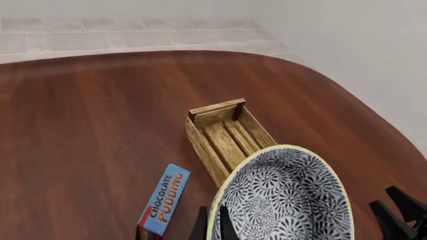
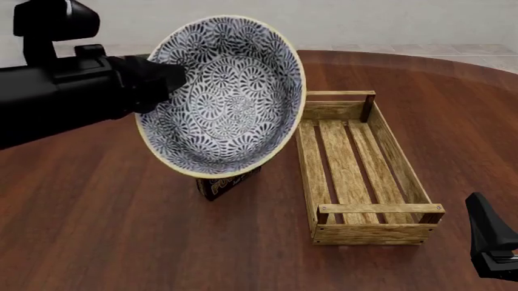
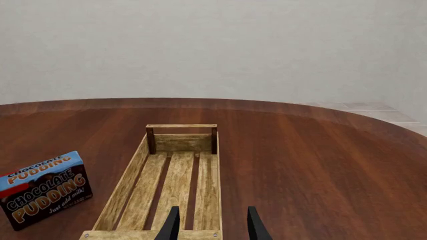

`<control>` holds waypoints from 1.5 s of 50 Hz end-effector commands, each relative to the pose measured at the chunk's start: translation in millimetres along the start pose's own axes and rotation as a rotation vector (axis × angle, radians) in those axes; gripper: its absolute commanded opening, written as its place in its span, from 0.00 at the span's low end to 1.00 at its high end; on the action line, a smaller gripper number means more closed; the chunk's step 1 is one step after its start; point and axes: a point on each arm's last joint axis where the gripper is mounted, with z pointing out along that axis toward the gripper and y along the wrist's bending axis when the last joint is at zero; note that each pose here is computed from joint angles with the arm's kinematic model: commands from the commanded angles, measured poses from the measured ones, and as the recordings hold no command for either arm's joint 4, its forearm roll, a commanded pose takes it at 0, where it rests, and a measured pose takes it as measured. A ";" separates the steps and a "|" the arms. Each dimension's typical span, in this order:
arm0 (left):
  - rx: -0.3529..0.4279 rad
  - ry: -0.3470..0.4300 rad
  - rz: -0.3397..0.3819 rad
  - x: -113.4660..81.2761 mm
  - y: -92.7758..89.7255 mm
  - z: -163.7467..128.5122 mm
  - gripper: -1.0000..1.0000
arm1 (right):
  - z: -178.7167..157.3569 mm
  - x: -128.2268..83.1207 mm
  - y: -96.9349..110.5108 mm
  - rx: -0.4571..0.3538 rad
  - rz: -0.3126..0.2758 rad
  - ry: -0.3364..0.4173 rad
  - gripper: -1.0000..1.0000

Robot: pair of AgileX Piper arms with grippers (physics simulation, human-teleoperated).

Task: Pick up the bowl on the left and put it in the tray.

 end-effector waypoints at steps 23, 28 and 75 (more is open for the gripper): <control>0.098 0.123 -0.004 8.0 -34.5 50.6 0.00 | 0.0 0.0 0.0 0.000 0.000 0.000 1.00; 0.136 0.179 -0.001 16.8 -50.4 62.8 0.00 | 0.0 0.0 0.0 0.000 0.000 0.000 1.00; 0.161 0.297 0.022 15.6 -87.2 121.7 0.00 | 0.0 0.0 0.0 0.000 0.000 0.000 1.00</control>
